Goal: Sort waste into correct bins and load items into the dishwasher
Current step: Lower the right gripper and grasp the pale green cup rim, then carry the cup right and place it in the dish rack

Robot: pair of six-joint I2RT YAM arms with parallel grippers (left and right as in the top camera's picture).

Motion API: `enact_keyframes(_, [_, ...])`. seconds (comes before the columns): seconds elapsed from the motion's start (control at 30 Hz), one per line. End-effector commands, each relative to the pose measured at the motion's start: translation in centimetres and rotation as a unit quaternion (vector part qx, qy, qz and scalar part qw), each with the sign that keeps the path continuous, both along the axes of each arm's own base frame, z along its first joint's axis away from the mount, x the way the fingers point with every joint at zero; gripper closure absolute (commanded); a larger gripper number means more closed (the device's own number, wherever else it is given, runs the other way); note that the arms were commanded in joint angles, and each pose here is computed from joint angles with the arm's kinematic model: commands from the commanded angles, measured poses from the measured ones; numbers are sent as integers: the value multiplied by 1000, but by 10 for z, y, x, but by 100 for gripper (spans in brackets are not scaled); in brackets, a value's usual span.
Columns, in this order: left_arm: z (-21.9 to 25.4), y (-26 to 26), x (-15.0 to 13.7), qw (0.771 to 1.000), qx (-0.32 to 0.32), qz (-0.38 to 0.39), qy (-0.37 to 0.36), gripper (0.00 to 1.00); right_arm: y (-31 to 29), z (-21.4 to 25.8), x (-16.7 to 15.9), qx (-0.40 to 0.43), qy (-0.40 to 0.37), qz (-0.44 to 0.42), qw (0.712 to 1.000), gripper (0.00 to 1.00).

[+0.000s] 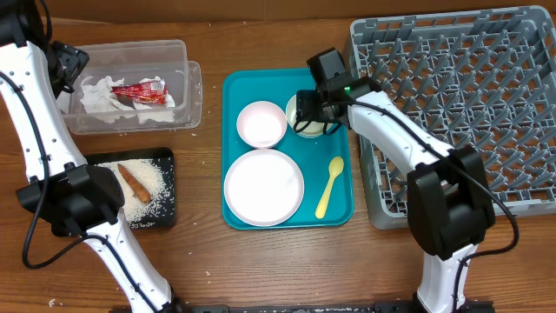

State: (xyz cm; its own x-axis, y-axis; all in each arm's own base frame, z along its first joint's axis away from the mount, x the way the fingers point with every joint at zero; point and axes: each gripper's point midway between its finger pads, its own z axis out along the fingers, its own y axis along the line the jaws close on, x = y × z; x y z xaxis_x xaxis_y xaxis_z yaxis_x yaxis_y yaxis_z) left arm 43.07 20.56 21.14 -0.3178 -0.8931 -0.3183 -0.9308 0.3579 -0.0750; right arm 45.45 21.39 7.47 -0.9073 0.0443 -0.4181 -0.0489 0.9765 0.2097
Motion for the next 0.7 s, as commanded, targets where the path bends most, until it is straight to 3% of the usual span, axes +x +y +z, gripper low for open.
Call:
enact_keyframes(0.0, [2, -3, 1, 1000, 1, -5, -2, 0, 4, 94, 15, 44, -94, -5, 995, 32])
enact_keyframes(0.17, [2, -3, 1, 1000, 1, -5, -2, 0, -29, 149, 23, 56, -144, -33, 987, 34])
enact_keyframes(0.3, [2, -3, 1, 1000, 1, -5, -2, 0, -90, 179, 34, 42, -175, -94, 979, 33])
enact_keyframes(0.5, [2, -3, 1, 1000, 1, -5, -2, 0, -210, 186, 48, 21, -188, -210, 959, 33])
enact_keyframes(0.67, [2, -3, 1, 1000, 1, -5, -2, 0, -310, 183, 36, 1, -180, -305, 935, 33])
